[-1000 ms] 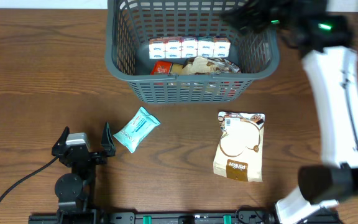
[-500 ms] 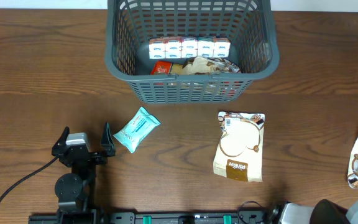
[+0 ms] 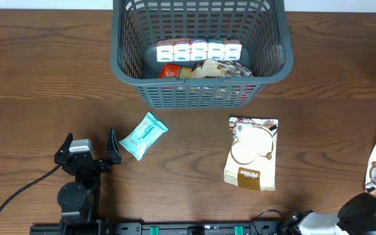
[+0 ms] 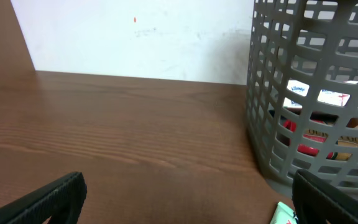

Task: Pack container
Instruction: 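Open the right gripper to drop the Kleenex packs in the basket, then move the right gripper down to the PanTree pouch at right edge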

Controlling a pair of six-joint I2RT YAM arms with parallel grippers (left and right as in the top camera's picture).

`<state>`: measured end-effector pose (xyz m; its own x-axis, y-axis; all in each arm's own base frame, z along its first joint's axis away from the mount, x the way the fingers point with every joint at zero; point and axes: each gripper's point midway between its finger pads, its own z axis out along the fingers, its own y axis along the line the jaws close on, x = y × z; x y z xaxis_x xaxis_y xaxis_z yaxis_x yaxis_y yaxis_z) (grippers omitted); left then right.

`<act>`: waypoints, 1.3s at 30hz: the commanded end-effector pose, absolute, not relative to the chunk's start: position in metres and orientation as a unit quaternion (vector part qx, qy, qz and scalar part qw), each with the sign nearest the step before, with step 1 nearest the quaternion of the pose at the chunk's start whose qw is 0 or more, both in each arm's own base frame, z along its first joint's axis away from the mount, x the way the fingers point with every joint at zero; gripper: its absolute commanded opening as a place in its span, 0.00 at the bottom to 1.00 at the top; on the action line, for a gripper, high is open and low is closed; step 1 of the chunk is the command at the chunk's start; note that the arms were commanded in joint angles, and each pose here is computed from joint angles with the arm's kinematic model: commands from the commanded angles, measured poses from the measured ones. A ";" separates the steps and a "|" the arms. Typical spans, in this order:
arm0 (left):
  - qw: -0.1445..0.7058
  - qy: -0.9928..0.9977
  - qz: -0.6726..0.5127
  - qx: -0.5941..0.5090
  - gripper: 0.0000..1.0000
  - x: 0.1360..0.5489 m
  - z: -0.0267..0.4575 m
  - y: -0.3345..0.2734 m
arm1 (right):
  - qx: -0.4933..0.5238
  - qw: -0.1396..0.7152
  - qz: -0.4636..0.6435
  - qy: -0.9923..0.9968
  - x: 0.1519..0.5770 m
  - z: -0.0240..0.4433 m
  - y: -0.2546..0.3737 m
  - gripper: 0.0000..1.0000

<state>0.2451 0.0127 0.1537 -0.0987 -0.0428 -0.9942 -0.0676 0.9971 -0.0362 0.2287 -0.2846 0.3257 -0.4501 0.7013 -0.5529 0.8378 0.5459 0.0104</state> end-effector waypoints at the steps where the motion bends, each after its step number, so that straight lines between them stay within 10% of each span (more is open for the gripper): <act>1: 0.661 0.749 0.017 -0.045 0.99 0.245 0.144 0.016 | 0.459 0.228 -0.134 0.848 0.220 0.307 -0.295 0.88; 19: 0.660 0.749 0.017 -0.045 0.99 0.245 0.144 0.016 | 0.435 0.121 -0.117 0.884 0.190 0.147 -0.313 0.91; 39: 0.660 0.750 0.018 -0.045 0.99 0.245 0.143 0.016 | 0.330 0.060 -0.098 0.937 0.174 0.087 -0.323 0.89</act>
